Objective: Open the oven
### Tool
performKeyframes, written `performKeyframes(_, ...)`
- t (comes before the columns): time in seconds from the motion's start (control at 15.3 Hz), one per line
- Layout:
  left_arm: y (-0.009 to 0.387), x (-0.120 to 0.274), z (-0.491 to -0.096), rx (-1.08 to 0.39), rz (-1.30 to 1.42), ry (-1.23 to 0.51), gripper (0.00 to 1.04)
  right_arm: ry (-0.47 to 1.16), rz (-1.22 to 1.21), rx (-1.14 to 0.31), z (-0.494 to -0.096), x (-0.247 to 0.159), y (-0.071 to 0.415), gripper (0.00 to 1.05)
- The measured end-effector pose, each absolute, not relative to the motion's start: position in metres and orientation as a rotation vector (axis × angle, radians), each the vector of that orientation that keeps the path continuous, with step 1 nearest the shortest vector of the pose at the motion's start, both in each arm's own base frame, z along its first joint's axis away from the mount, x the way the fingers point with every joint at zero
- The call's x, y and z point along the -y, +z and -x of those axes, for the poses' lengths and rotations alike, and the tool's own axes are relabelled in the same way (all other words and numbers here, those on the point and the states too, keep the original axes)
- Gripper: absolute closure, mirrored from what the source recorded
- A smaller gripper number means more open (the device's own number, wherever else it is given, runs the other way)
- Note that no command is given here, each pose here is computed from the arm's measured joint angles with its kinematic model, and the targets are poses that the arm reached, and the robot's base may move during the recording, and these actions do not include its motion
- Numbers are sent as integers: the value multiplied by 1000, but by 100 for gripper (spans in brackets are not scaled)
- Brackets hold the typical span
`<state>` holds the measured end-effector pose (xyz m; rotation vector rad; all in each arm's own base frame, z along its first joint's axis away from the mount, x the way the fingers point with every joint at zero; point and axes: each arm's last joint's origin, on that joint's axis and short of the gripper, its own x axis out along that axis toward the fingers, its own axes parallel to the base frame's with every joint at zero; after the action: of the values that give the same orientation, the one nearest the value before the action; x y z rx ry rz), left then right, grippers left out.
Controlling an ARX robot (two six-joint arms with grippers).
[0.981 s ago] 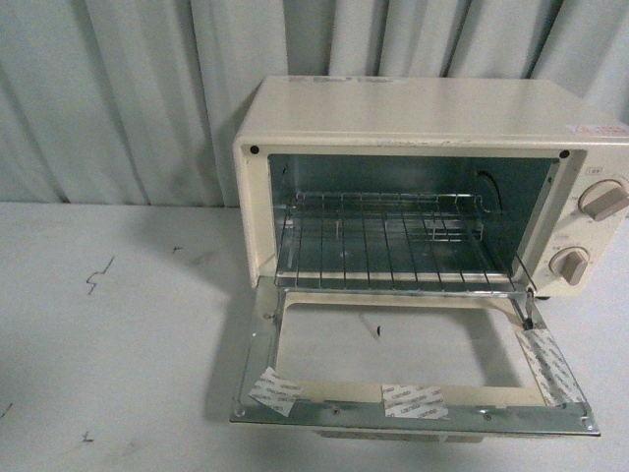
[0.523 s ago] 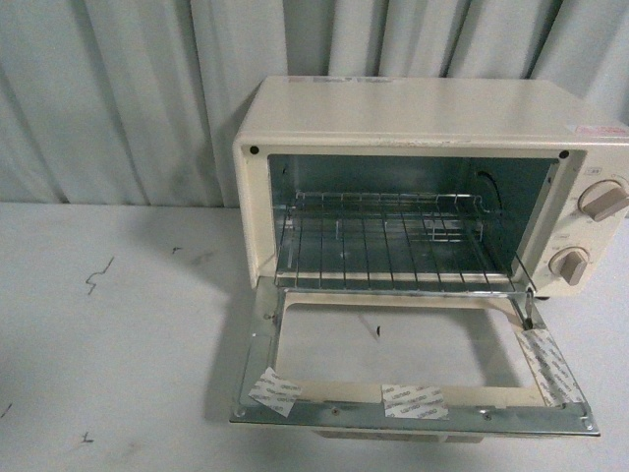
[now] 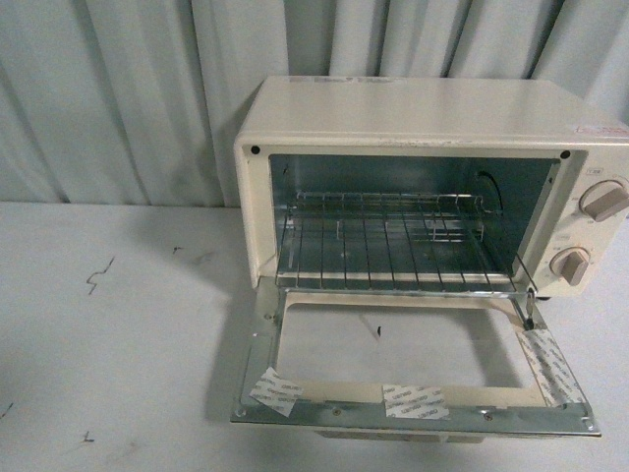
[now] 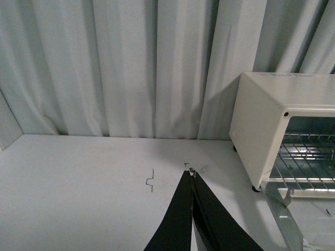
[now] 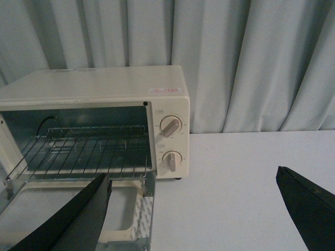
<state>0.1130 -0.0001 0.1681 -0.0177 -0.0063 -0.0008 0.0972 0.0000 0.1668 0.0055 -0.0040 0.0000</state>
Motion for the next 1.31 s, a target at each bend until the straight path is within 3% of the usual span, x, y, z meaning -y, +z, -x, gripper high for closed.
performKeyframes(0.39, 161, 0, -101, -50, 17, -3, 103, -1, -5, 4, -97, 0, 167, 6)
performKeyframes(0.46, 168, 0, -98, 17, 17, -3, 103, 0, -6, 3, -97, 0, 167, 6)
performKeyframes(0.92, 165, 0, -98, -4, 18, 0, 100, 0, -6, 4, -97, 0, 167, 6)
performKeyframes(1.31, 165, 0, -98, -4, 17, 0, 26, 0, -6, 4, -97, 0, 167, 6)
